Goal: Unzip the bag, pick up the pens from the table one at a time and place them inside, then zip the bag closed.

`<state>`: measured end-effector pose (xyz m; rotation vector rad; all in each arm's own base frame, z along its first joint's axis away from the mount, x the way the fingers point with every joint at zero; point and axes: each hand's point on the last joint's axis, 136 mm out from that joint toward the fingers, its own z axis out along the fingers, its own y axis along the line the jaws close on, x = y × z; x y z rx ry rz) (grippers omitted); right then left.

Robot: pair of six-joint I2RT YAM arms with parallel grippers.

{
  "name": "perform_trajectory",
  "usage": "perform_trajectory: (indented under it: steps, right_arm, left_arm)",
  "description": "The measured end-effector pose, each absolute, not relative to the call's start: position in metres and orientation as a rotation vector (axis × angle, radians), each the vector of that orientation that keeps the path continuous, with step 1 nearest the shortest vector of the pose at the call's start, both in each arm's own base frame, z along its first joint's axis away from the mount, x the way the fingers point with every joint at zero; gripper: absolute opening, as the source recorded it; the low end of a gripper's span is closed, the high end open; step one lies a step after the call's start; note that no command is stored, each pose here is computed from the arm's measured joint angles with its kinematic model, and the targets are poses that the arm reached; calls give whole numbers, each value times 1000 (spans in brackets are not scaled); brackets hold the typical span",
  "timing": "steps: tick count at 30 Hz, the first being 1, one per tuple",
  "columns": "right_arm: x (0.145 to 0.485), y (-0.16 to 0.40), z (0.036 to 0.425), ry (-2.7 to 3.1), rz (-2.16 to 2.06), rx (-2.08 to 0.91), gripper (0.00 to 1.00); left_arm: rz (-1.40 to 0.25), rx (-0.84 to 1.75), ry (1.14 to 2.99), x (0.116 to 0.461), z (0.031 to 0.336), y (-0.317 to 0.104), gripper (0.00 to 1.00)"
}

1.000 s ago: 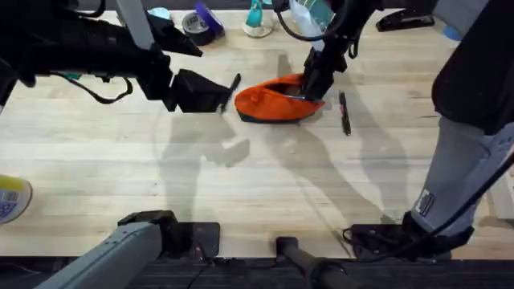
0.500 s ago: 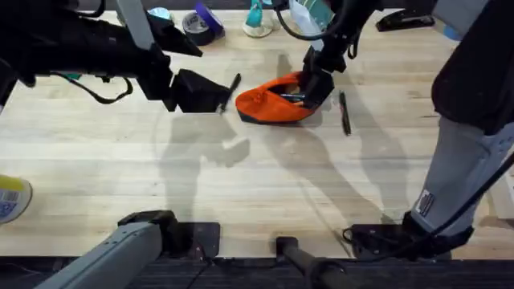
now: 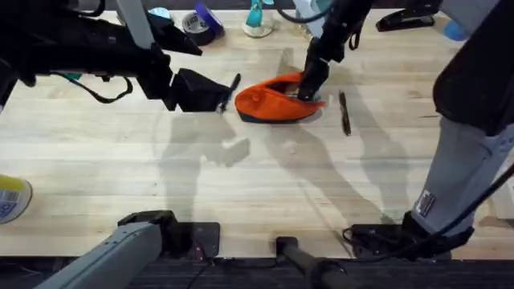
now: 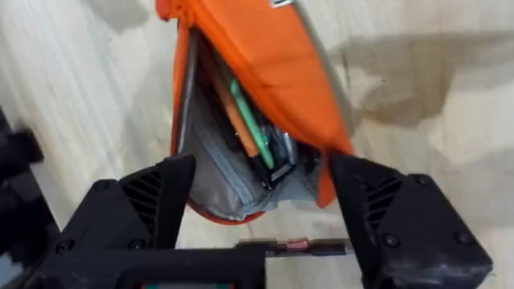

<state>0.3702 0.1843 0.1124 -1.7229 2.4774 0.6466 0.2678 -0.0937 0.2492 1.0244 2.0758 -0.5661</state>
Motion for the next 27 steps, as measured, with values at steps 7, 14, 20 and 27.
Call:
perform_trajectory:
  steps: [7, 14, 20, 27]
  right_arm:
    - [377, 179, 147, 2498, 590, -1576, 995]
    - [379, 164, 176, 2520, 555, -1433, 996]
    - [379, 147, 200, 2578, 538, -1242, 995]
    - [371, 129, 217, 2699, 558, -987, 995]
  left_arm:
    - [-566, 1024, 2076, 268, 249, -94, 993]
    - [-566, 1024, 2076, 268, 249, -94, 993]
    - [-566, 1024, 2076, 268, 249, -94, 993]
    - [-567, 1024, 2076, 268, 249, -94, 993]
